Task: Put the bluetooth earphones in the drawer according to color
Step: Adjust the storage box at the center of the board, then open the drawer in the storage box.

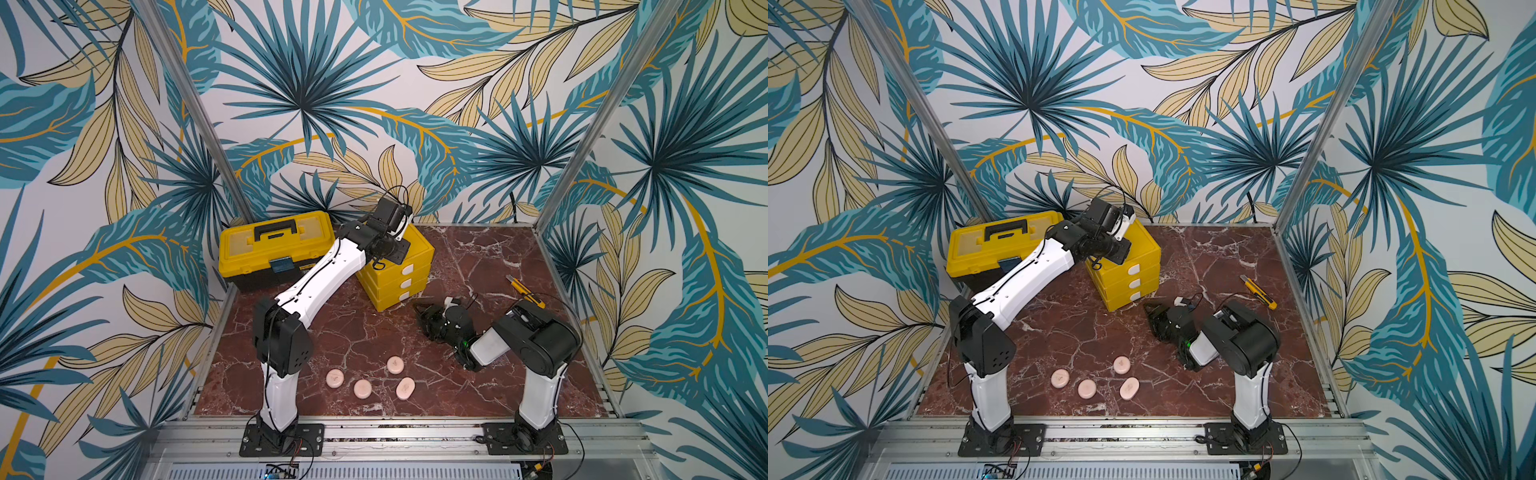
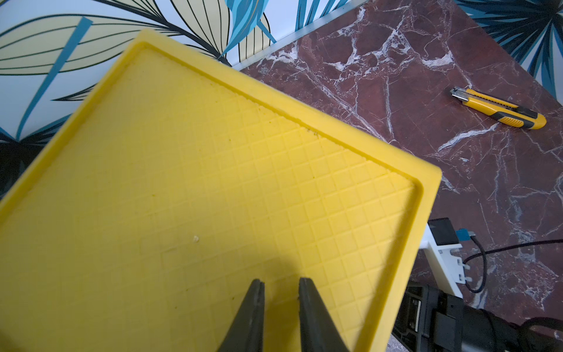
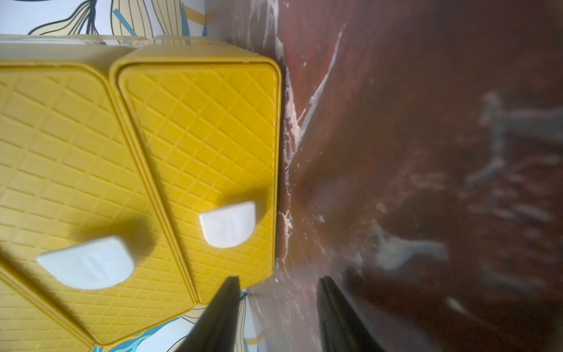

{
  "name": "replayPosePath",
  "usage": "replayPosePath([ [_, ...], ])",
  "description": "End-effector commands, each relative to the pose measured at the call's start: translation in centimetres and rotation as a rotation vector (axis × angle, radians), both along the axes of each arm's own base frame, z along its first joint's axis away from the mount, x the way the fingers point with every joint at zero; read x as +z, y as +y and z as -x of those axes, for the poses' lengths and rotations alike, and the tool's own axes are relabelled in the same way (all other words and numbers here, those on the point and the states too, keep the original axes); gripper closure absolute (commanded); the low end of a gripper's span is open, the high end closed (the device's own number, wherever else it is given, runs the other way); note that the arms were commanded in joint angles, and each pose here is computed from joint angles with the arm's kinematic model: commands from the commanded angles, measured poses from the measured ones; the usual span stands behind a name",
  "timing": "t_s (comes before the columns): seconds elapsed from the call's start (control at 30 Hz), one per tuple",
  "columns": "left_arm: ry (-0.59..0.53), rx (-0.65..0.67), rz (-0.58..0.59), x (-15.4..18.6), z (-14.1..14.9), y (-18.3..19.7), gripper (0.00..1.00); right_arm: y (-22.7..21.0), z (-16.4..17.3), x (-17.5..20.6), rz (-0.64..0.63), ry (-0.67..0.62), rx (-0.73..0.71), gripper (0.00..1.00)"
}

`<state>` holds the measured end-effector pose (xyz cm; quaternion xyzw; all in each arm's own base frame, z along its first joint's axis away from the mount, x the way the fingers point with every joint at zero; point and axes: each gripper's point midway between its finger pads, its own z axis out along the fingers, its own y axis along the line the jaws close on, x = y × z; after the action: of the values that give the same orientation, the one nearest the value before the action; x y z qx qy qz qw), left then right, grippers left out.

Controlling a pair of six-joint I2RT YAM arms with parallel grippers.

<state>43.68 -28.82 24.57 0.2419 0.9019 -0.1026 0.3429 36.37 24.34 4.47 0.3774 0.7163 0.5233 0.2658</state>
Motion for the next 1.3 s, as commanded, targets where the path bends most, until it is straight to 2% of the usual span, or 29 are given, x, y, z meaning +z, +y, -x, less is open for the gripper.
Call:
replayPosePath([
  [0.0,0.177,-0.008,-0.09,-5.9,1.8,1.0,0.76,0.4,-1.3,3.4,-0.113,-0.126,-0.057,0.52],
  [0.4,0.179,-0.01,-0.091,-6.1,1.8,0.9,0.76,1.8,-3.3,2.5,-0.131,-0.128,-0.072,0.47],
  [0.87,0.184,-0.011,-0.093,-6.4,1.8,0.9,0.76,2.9,-4.1,1.4,-0.123,-0.097,-0.06,0.44],
  [1.17,0.185,-0.012,-0.093,-6.4,1.8,0.8,0.76,2.9,-4.2,0.8,-0.113,-0.088,-0.071,0.48],
  [1.27,0.185,-0.011,-0.094,-6.4,1.8,0.9,0.76,3.0,-4.2,0.7,-0.102,-0.086,-0.069,0.52],
])
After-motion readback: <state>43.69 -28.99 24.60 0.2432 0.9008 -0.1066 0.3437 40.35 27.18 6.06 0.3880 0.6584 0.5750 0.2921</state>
